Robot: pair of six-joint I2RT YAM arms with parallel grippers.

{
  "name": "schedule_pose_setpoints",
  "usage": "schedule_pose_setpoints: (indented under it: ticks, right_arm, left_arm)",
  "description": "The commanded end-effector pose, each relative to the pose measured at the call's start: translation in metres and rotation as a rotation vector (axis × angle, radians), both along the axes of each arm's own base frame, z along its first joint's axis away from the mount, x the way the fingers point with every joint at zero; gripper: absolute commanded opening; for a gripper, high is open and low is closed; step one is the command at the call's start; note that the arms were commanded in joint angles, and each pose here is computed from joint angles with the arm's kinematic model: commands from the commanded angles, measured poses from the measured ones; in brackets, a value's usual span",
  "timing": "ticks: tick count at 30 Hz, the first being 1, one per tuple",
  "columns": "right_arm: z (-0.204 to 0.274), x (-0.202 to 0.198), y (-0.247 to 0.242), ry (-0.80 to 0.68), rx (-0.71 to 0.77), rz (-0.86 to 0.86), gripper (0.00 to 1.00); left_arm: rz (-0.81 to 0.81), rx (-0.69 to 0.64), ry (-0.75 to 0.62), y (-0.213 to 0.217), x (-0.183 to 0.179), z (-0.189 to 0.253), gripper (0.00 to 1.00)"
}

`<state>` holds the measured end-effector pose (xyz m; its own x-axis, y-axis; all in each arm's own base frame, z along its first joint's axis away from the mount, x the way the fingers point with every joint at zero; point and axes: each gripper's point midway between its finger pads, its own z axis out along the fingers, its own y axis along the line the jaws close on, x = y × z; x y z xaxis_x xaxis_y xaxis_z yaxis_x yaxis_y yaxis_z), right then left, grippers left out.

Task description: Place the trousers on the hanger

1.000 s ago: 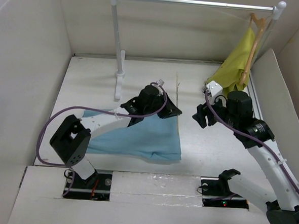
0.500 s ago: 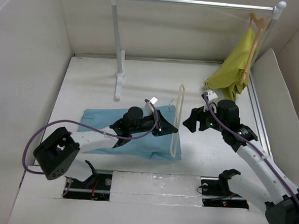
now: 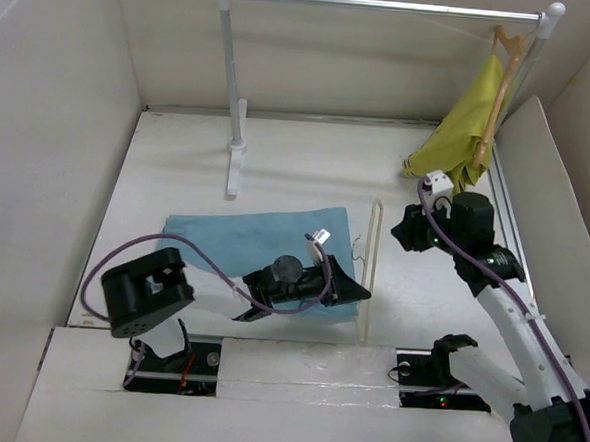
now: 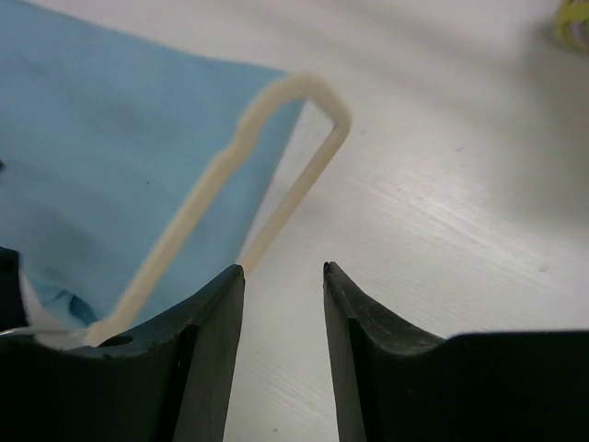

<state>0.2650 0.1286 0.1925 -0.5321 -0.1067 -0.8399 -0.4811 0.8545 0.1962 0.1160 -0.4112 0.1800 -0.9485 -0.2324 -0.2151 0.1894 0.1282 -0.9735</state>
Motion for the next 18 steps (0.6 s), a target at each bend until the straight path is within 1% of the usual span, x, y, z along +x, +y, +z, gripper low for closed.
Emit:
schedule_pose_setpoints:
  ticks: [1,3,5,6,7,8,9,10,12,17,18]
  right_arm:
    - [0.038,0.001,-0.021,-0.123,-0.099,0.005,0.46]
    - [0.03,-0.003,-0.021,-0.104,-0.114,0.039,0.46]
    - [0.014,-0.005,-0.013,-0.086,-0.104,0.098,0.29]
    - [0.005,-0.01,0.003,-0.071,-0.057,0.195,0.15]
    - [0.0,-0.012,0.008,-0.058,-0.044,0.224,0.11]
    - [-0.007,-0.012,0.011,-0.04,-0.037,0.249,0.06]
    - [-0.009,-0.011,0.015,-0.043,-0.026,0.269,0.05]
    - [-0.021,-0.013,0.018,-0.01,-0.03,0.289,0.05]
    - [-0.03,-0.011,0.019,0.01,-0.036,0.298,0.05]
    - [-0.068,-0.01,0.044,0.078,0.032,0.378,0.07]
    - [-0.064,-0.007,0.048,0.056,0.041,0.384,0.08]
  left_arm:
    - [0.105,-0.149,0.021,-0.008,0.014,0.011,0.0]
    - [0.121,-0.138,0.047,-0.014,0.016,-0.006,0.0]
    - [0.141,-0.162,0.064,-0.016,0.018,-0.007,0.0]
    - [0.146,-0.154,0.077,-0.019,0.015,-0.014,0.0]
    - [0.147,-0.146,0.081,-0.02,0.012,-0.017,0.0]
    - [0.198,-0.126,0.086,-0.018,0.021,-0.022,0.0]
    - [0.203,-0.11,0.093,-0.018,0.019,-0.027,0.0]
    - [0.224,-0.086,0.092,-0.015,0.022,-0.031,0.0]
    - [0.232,-0.072,0.092,-0.014,0.023,-0.035,0.0]
    - [0.241,-0.033,0.102,-0.009,0.026,-0.054,0.0]
    - [0.241,-0.027,0.103,-0.008,0.025,-0.057,0.0]
